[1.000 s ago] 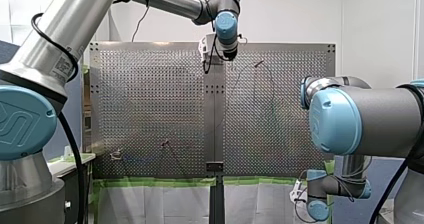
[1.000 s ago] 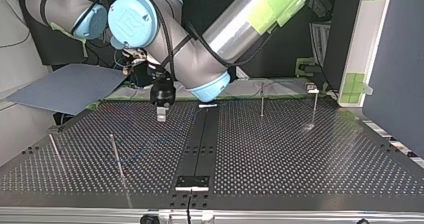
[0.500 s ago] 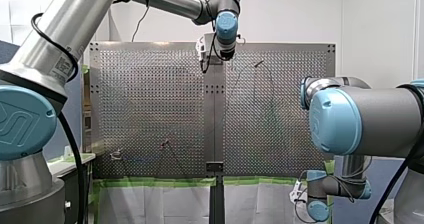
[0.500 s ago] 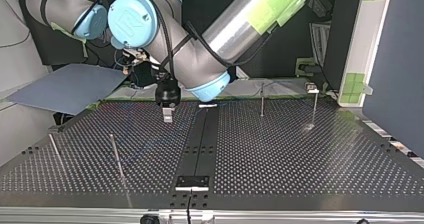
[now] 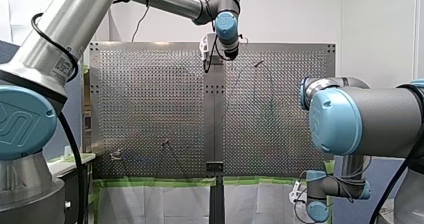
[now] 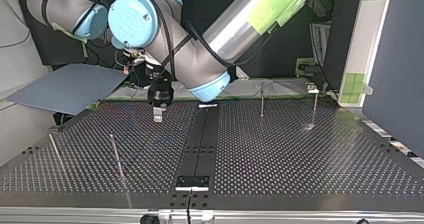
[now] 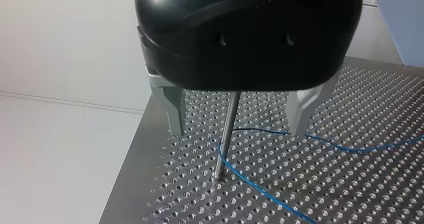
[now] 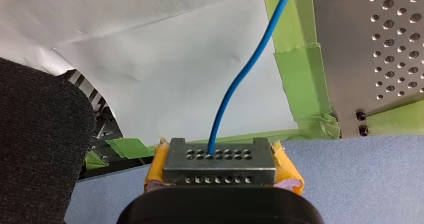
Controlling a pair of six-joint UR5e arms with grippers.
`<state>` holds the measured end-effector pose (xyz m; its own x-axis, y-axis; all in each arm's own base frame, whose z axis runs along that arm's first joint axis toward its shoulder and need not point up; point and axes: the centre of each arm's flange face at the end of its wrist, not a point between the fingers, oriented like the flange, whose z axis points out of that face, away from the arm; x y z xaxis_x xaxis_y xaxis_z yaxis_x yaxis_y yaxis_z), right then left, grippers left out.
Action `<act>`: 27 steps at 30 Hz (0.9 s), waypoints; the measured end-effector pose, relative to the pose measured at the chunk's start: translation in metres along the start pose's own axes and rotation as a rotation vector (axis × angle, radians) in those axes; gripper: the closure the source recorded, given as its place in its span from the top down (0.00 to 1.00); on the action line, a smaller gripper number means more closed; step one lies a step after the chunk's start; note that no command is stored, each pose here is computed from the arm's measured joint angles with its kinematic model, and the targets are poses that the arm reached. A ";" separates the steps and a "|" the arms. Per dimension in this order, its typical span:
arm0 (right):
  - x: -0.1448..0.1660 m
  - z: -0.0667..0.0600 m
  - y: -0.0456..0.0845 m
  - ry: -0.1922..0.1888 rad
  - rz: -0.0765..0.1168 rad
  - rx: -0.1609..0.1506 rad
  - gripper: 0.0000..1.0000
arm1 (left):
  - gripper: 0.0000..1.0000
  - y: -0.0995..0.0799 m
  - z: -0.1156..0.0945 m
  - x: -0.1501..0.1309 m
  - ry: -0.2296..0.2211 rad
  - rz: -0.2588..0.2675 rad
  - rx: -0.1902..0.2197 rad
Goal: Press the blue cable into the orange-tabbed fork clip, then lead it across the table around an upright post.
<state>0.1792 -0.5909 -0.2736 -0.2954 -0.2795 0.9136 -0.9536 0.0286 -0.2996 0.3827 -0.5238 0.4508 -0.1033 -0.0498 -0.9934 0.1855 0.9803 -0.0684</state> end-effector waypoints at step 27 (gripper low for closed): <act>-0.003 -0.001 0.000 -0.002 -0.001 0.002 0.00 | 1.00 0.003 0.003 0.000 0.000 -0.010 -0.003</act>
<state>0.1803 -0.5889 -0.2761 -0.2947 -0.2816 0.9132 -0.9537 0.0265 -0.2996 0.3860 -0.5217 0.4507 -0.1050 -0.0601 -0.9927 0.1810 0.9803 -0.0785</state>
